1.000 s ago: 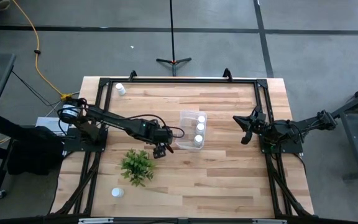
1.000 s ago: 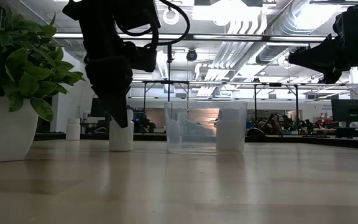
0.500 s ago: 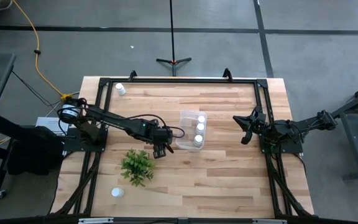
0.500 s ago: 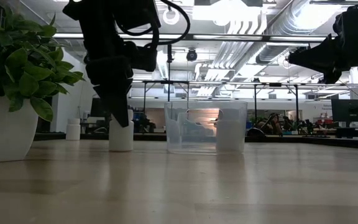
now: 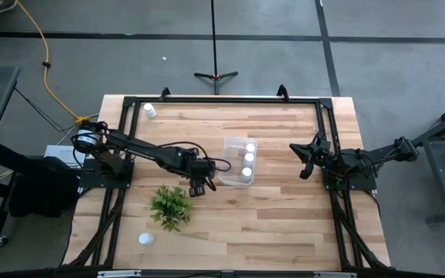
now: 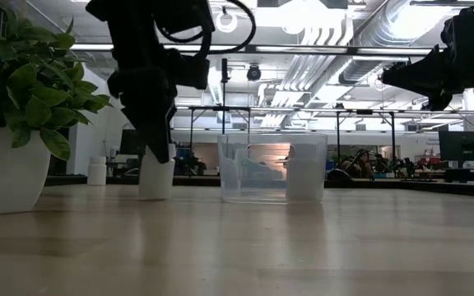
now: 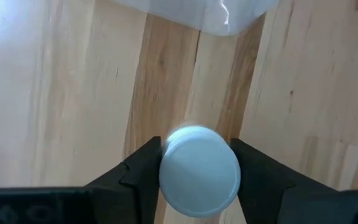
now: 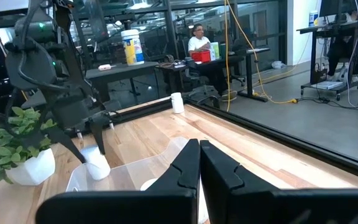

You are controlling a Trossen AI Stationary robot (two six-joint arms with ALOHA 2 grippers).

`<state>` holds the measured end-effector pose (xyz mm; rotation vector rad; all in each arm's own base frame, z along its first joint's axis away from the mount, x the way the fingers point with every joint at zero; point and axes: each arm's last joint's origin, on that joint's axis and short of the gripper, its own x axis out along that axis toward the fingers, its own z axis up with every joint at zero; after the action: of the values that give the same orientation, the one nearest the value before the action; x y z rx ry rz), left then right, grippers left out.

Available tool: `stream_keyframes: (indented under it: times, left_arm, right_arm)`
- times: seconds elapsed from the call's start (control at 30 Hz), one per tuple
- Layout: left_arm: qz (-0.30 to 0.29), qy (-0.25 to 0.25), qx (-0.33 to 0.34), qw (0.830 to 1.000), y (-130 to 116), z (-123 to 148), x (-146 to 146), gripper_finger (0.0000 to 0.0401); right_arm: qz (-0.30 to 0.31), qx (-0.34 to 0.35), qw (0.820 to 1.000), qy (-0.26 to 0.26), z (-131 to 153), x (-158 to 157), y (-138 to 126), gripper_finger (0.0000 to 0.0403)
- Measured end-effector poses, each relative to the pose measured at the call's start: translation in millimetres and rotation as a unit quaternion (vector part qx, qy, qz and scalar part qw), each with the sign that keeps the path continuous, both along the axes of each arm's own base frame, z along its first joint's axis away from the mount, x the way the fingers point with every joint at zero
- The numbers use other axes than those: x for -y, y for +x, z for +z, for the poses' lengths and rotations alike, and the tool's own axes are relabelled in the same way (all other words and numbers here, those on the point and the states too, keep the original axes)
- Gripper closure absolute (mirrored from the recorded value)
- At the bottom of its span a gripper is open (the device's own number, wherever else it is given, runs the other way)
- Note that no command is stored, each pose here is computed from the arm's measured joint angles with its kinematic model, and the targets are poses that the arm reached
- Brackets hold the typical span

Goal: Pick and place pill bottles into a basket
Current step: Put the white medicine bottle into the transparent bin

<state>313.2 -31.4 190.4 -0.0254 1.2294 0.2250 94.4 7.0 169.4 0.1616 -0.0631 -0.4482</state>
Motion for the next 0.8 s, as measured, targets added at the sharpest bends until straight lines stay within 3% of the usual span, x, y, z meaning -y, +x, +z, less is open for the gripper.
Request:
stream_keyframes:
  times: [0.27,0.57,0.8]
  left_arm:
    - [-0.027,0.037,0.031,0.998,17,39,-5,0.0201]
    - [-0.014,0.06,0.079,0.995,33,91,-33,0.0202]
    - [-0.031,0.036,0.158,0.986,46,110,-40,0.0202]
  right_arm:
    - [0.0,0.0,1.0,0.0,0,0,0,0.0401]
    - [0.001,0.0,1.0,0.0,0,0,0,0.0402]
    - [0.002,0.0,1.0,0.0,0,0,0,0.0402]
